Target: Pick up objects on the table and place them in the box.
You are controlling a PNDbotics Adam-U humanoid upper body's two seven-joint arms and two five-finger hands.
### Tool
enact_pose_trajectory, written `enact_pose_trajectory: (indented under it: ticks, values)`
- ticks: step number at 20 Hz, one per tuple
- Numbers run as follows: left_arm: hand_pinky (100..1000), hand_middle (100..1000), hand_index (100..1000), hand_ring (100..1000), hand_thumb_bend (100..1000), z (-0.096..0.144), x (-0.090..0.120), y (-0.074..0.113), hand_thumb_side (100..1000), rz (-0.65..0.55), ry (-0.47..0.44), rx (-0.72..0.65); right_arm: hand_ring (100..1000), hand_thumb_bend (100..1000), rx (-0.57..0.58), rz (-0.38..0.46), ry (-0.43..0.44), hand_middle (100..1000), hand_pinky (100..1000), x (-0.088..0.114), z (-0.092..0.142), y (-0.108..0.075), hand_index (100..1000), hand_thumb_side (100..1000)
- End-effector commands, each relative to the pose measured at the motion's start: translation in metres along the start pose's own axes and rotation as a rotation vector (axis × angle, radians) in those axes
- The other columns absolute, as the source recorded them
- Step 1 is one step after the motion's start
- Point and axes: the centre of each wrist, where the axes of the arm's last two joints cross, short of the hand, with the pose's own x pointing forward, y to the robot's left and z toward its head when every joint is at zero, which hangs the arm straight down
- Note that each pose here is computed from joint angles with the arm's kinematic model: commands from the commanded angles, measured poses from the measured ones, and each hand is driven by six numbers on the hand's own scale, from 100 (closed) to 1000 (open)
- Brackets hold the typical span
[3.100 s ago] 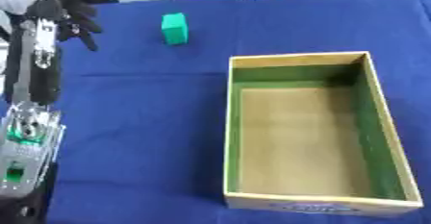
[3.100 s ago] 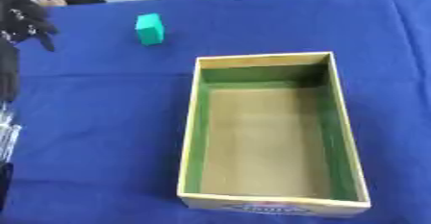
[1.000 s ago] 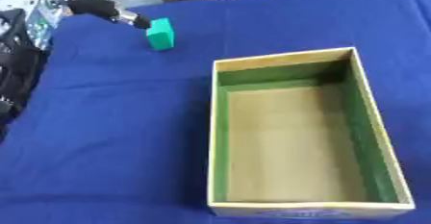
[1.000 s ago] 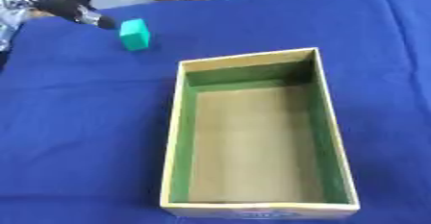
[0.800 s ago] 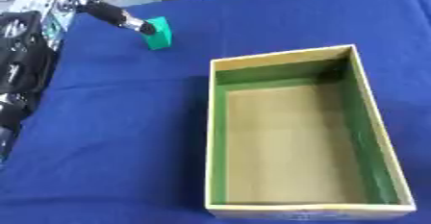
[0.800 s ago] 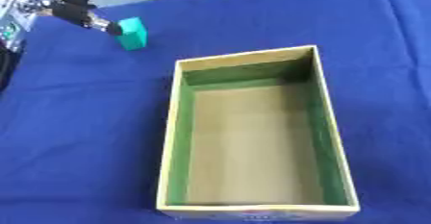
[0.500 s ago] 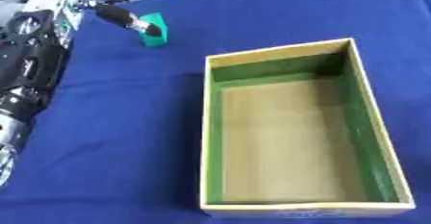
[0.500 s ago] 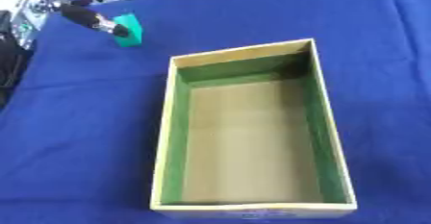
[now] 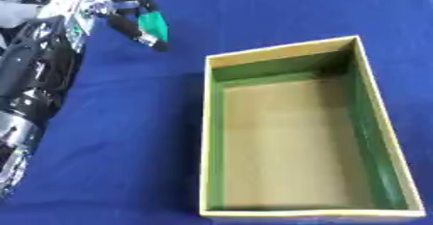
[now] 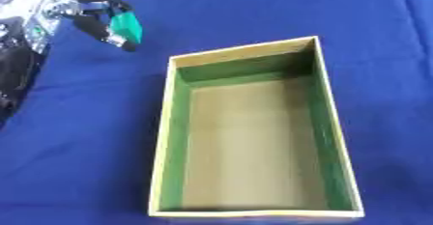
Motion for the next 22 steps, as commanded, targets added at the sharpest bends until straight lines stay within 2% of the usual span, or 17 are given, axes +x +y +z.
enact_pose_trajectory:
  ticks: [1, 4, 7, 11, 14, 17, 22]
  values:
    - [662, 904, 1000, 829, 697, 0.014, -0.012, 0.019, 780, -0.005, 0.04, 0.041, 816, 100, 0.009, -0.001, -0.037, 677, 748, 0.005, -0.008, -0.003, 778, 891]
    - [657, 900, 1000, 823, 514, 0.015, -0.013, 0.021, 743, -0.008, 0.053, 0.07, 817, 100, 0.014, -0.002, -0.039, 677, 749, 0.006, -0.008, -0.003, 778, 891]
    - [649, 892, 1000, 816, 433, 0.016, -0.014, 0.022, 723, -0.01, 0.067, 0.091, 817, 100, 0.016, 0.0, -0.038, 677, 749, 0.005, -0.008, -0.003, 778, 891]
    - [650, 898, 1000, 816, 428, 0.018, -0.016, 0.025, 731, -0.013, 0.079, 0.112, 819, 100, 0.021, 0.002, -0.035, 677, 750, 0.005, -0.007, -0.004, 778, 889]
    - [649, 901, 1000, 815, 376, 0.02, -0.019, 0.024, 716, -0.003, 0.091, 0.112, 820, 100, 0.024, 0.004, -0.033, 677, 750, 0.005, -0.007, -0.004, 778, 889]
    - [649, 901, 1000, 817, 278, 0.022, -0.024, 0.023, 664, 0.018, 0.099, 0.104, 820, 100, 0.027, 0.008, -0.031, 677, 750, 0.005, -0.006, -0.004, 778, 889]
    - [656, 894, 1000, 816, 371, 0.024, -0.03, 0.02, 684, 0.077, 0.083, 0.031, 821, 100, 0.03, 0.015, -0.028, 677, 751, 0.004, -0.005, -0.006, 778, 888]
